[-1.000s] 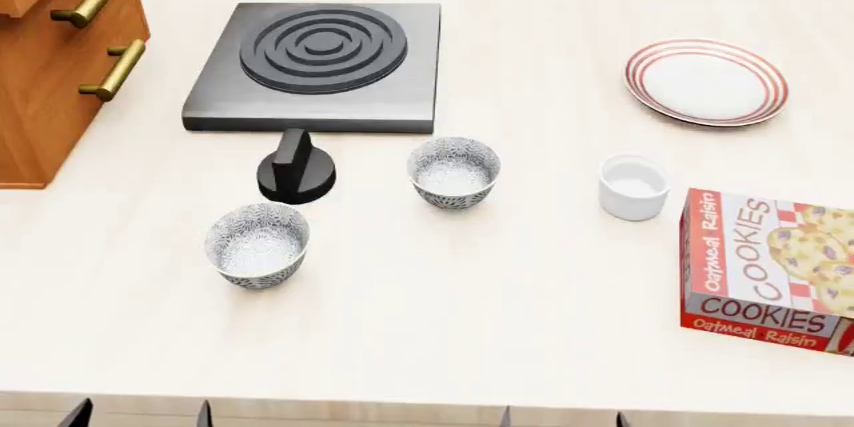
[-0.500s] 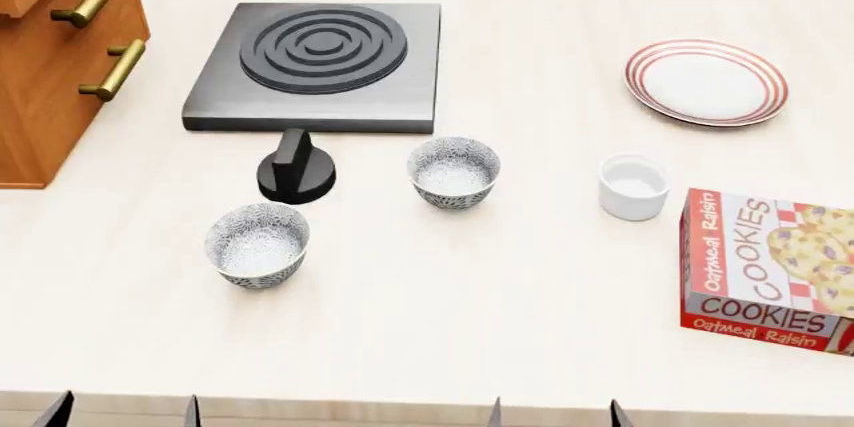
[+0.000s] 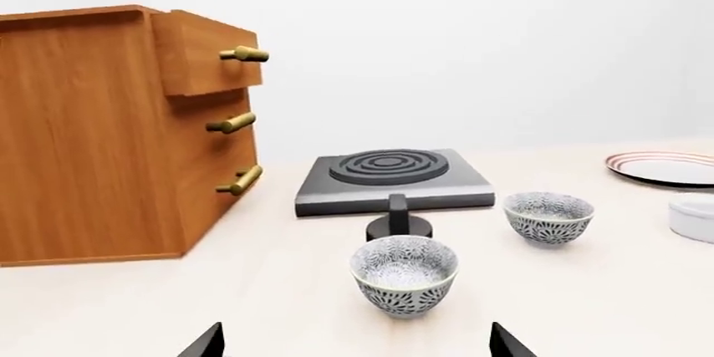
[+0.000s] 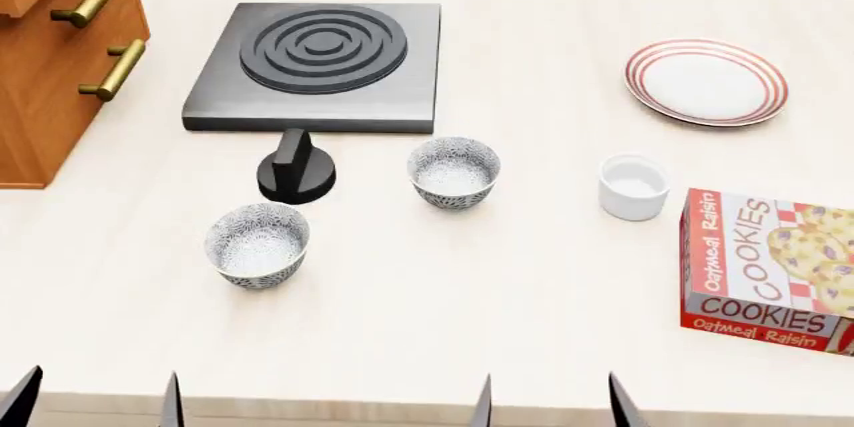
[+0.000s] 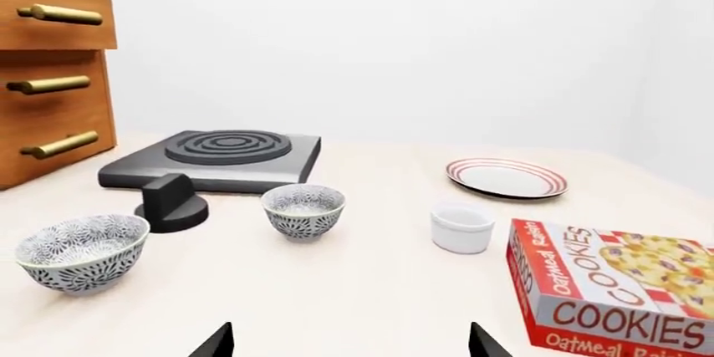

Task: Pick the akita bowl next to the ramekin and place it on the plate.

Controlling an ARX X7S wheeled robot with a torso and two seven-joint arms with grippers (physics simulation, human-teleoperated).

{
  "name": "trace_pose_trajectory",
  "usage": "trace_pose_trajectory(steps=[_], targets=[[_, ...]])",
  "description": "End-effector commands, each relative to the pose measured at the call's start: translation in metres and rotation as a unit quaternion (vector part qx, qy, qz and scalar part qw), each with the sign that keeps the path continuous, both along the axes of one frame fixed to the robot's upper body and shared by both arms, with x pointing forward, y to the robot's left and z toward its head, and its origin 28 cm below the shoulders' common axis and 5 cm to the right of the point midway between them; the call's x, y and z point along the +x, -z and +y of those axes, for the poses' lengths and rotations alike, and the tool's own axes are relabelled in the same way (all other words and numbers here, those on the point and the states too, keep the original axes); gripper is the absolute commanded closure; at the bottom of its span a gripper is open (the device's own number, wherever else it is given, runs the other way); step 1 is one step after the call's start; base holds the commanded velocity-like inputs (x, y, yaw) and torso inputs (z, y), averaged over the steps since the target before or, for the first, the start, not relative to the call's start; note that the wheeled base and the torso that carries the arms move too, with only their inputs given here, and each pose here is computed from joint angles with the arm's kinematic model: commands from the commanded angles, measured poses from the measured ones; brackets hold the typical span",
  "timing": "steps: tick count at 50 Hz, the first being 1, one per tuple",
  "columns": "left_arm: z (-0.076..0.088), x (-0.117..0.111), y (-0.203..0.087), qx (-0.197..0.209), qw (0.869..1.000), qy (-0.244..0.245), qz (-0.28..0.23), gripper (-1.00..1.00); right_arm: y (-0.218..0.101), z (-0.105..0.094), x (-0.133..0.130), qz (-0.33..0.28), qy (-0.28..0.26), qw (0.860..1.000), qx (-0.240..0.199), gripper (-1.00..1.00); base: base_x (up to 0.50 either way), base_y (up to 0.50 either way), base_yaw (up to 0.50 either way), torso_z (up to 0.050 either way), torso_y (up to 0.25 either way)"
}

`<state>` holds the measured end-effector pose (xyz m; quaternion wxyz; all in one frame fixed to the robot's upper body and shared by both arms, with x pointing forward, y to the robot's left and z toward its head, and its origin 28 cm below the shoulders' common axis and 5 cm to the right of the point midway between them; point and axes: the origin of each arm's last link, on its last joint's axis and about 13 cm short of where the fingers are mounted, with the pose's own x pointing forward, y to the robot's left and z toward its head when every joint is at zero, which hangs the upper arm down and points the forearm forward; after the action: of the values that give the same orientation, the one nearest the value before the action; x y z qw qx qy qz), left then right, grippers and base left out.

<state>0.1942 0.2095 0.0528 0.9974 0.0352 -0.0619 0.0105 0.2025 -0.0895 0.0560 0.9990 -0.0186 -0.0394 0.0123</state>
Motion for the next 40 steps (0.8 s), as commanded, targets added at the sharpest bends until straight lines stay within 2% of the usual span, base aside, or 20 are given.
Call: trace_pose_trajectory(steps=[1, 11, 40], targets=[[-0.002, -0.006, -0.02, 0.003, 1.0, 0.011, -0.019, -1.0, -0.014, 0.0, -0.002, -0.014, -0.004, 1.0, -0.002, -1.0, 0.0, 0.0, 0.0, 0.0, 0.0], [-0.002, -0.011, -0.045, 0.006, 0.999, 0.02, -0.044, -1.0, -0.028, 0.001, -0.003, -0.027, -0.007, 1.0, -0.009, -1.0, 0.0, 0.0, 0.0, 0.0, 0.0], [0.006, -0.021, -0.091, 0.039, 0.994, 0.037, -0.097, -1.0, -0.071, -0.005, -0.024, -0.058, -0.01, 0.997, -0.041, -1.0, 0.0, 0.0, 0.0, 0.0, 0.0]])
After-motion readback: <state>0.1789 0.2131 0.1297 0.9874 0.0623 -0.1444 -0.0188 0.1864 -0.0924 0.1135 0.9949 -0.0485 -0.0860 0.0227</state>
